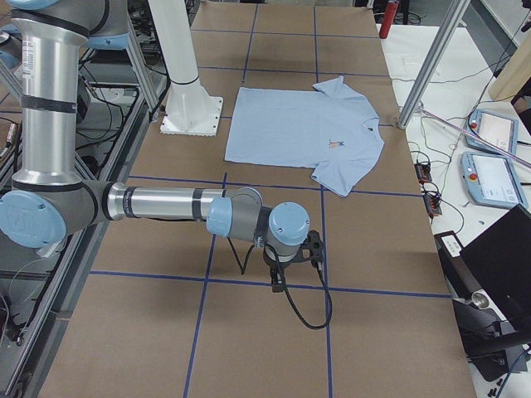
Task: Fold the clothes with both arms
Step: 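Move the right gripper toward the shirt sleeve farthest from the left arm, then grasp the sleeve with the right gripper and fold it toward the collar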
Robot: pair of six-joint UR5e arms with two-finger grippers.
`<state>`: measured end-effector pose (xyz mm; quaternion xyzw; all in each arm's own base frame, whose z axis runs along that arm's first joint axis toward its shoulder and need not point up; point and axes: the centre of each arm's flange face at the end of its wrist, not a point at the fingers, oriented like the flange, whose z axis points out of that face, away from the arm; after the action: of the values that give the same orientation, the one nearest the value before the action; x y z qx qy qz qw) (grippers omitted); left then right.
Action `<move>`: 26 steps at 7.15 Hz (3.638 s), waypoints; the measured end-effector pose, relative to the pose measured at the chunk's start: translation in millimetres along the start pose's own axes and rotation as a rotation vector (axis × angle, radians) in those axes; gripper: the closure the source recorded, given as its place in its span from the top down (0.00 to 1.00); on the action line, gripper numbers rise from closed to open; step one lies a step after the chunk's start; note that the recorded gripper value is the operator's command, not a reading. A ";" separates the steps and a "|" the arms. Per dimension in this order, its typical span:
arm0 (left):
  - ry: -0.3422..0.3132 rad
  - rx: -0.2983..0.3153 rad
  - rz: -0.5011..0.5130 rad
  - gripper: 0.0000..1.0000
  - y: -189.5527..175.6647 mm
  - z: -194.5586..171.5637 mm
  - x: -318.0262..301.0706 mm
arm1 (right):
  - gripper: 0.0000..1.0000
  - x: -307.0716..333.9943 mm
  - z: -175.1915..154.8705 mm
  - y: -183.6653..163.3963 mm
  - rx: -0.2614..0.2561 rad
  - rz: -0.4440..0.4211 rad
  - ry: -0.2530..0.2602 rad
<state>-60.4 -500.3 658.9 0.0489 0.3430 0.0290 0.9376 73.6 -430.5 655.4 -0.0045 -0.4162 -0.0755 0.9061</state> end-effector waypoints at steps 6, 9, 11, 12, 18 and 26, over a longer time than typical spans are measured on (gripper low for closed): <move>0.003 0.122 0.111 1.00 -71.7 -50.5 44.6 | 1.00 -52.2 -43.5 -86.6 0.091 -0.040 -0.009; 0.015 0.233 0.245 1.00 -100.9 -63.8 82.6 | 1.00 -149.5 -40.8 -191.3 0.109 -0.138 -0.048; 0.020 0.249 0.294 1.00 -104.4 -55.3 97.8 | 1.00 -184.6 18.6 -232.6 0.188 -0.156 -0.062; 0.025 0.269 0.326 1.00 -107.4 -52.8 105.2 | 1.00 -205.1 55.4 -247.0 0.255 -0.138 -0.053; 0.042 0.315 0.396 1.00 -105.8 -42.7 118.5 | 0.87 -324.3 185.2 -265.2 0.334 -0.119 0.007; 0.042 0.311 0.396 1.00 -105.4 -40.2 116.6 | 0.00 -342.5 198.8 -279.7 0.304 -0.119 0.021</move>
<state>4.8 -591.8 542.0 0.2580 0.3465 0.1602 0.8875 -335.6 -647.4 511.4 0.1581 -0.4130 -0.0650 0.8945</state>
